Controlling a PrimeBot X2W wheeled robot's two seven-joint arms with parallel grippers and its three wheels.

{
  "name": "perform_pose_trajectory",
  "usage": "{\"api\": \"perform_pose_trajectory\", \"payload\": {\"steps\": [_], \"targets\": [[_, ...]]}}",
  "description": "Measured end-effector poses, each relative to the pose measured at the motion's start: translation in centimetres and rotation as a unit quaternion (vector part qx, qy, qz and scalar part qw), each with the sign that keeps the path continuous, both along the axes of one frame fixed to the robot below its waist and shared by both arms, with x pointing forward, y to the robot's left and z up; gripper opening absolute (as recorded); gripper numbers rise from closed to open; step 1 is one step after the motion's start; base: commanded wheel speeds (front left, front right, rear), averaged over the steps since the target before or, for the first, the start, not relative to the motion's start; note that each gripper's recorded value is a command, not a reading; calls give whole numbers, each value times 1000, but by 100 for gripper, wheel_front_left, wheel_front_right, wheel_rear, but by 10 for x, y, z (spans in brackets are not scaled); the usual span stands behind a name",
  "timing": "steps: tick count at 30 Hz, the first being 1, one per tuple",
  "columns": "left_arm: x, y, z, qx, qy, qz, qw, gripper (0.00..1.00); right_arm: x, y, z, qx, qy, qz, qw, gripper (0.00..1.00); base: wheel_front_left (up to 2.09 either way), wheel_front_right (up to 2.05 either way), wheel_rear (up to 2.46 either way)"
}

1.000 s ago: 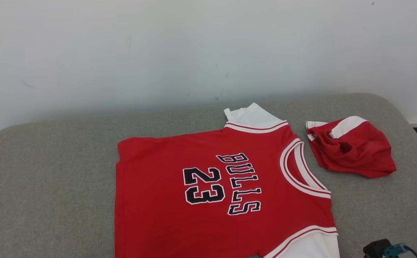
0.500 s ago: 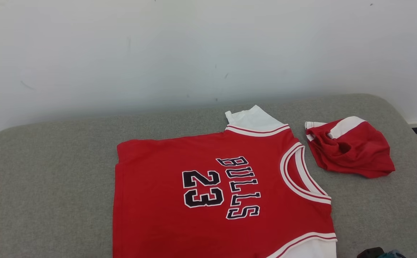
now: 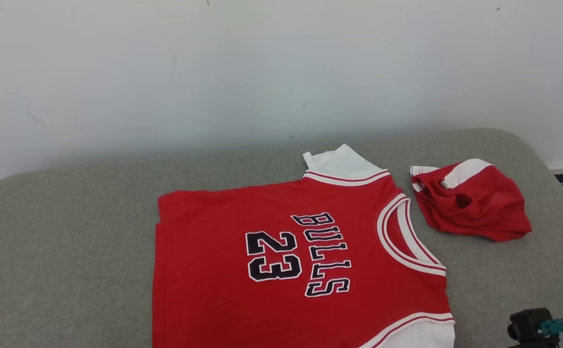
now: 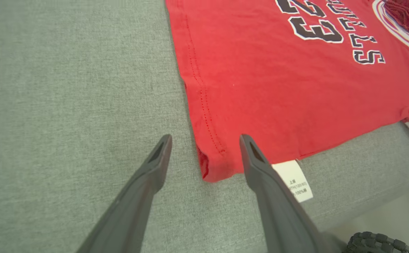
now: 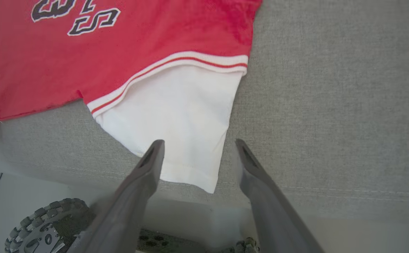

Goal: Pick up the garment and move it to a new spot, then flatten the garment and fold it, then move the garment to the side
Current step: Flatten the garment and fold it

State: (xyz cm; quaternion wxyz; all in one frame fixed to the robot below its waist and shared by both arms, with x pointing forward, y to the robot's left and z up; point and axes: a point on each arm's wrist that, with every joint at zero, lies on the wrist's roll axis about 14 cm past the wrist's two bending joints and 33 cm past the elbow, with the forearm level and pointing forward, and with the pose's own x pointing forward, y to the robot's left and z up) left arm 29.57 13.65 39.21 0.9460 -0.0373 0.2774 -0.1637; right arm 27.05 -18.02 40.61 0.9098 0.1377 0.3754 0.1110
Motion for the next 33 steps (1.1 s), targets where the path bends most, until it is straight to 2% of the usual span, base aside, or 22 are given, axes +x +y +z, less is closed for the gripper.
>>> {"api": "perform_pose_trajectory", "payload": {"steps": [4, 9, 13, 19, 27, 30, 33], "targets": [[8, 7, 16, -6, -32, 11, 999, 100, 14, -5, 19, 5, -42, -14, 999, 100, 0, 0, 0], [30, 15, 51, -37, -113, 51, 992, 100, 39, -16, 51, 9, -129, -50, 990, 100, 0, 0, 0], [33, 17, 63, -57, -153, 71, 984, 100, 60, -22, 90, 10, -224, -74, 972, 100, 0, 0, 0], [45, 35, 72, -52, -195, 122, 972, 100, 63, -37, 110, 3, -295, -112, 949, 100, 0, 0, 0], [48, 46, 76, -40, -217, 157, 963, 100, 65, -56, 138, -49, -388, -123, 912, 100, 0, 0, 0], [49, 43, 84, -41, -232, 159, 959, 100, 64, -62, 140, -55, -400, -131, 905, 100, 0, 0, 0], [48, 39, 86, -36, -241, 158, 957, 100, 63, -67, 132, -70, -393, -134, 907, 100, 0, 0, 0]]}}
